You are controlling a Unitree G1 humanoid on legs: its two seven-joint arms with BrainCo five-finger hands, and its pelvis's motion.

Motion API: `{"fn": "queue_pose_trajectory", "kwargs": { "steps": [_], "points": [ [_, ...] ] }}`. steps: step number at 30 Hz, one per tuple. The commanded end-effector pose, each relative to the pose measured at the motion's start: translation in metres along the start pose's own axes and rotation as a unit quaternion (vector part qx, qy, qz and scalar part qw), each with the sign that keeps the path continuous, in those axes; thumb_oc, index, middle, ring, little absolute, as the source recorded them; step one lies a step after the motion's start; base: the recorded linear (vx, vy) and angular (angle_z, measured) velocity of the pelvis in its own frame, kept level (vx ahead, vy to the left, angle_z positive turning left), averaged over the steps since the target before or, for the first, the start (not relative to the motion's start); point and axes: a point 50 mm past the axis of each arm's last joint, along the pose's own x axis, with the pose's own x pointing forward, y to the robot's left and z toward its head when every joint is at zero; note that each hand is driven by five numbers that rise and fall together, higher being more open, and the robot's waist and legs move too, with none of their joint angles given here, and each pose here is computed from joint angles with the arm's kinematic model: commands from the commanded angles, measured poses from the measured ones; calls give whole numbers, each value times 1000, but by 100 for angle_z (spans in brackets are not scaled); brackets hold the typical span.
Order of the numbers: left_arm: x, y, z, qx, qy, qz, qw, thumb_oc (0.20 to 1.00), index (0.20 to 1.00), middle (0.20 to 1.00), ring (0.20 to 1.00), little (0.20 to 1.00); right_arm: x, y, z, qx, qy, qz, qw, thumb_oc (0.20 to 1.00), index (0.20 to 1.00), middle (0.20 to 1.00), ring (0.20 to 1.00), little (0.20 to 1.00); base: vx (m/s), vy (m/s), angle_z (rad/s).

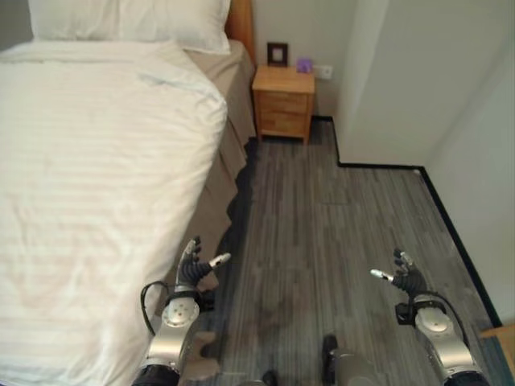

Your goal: Making the bed.

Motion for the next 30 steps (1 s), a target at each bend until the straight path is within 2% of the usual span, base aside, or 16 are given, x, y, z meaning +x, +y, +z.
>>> {"fn": "queue_pose_trajectory", "kwargs": {
  "steps": [1, 6, 11, 17, 21, 23, 24, 27, 30],
  "points": [
    [-6, 2, 12, 35, -48, -16, 998, 1000, 1000, 1000, 1000, 1000, 0, -14, 5, 2, -25, -36, 999, 1000, 1000, 1000, 1000, 1000, 562, -249, 79],
    [-18, -3, -6, 8, -11, -32, 999, 1000, 1000, 1000, 1000, 1000, -4, -29, -11, -42, 3, -44, 998, 1000, 1000, 1000, 1000, 1000, 523, -361, 45],
    [-17, -6, 6, 12, -37, -40, 998, 1000, 1000, 1000, 1000, 1000, -1, -39, 1, -65, -18, -61, 996, 1000, 1000, 1000, 1000, 1000, 427, -226, -23],
    [-26, -8, -10, 11, -6, -32, 999, 1000, 1000, 1000, 1000, 1000, 0, -46, 0, -117, -14, -54, 992, 1000, 1000, 1000, 1000, 1000, 748, 30, -27],
    [-33, -5, -23, 7, 23, -20, 1000, 1000, 1000, 1000, 1000, 1000, 2, -34, -4, -127, 1, -30, 991, 1000, 1000, 1000, 1000, 1000, 680, 79, -36],
    [-34, -5, -23, 9, 23, -21, 999, 1000, 1000, 1000, 1000, 1000, 3, -30, -2, -128, -9, -27, 991, 1000, 1000, 1000, 1000, 1000, 630, 177, -70],
    [-32, -3, -24, 25, 26, -18, 999, 1000, 1000, 1000, 1000, 1000, 2, -28, -1, -167, -15, -23, 986, 1000, 1000, 1000, 1000, 1000, 589, 259, -77],
    [-25, 2, -19, 53, 18, -6, 998, 1000, 1000, 1000, 1000, 1000, 3, -23, 6, -194, -32, -22, 980, 1000, 1000, 1000, 1000, 1000, 451, 188, -83],
    [-18, 5, -5, 57, -11, -5, 998, 1000, 1000, 1000, 1000, 1000, 2, -24, 12, -205, -45, -27, 977, 1000, 1000, 1000, 1000, 1000, 629, 28, 38]
  ]
}}
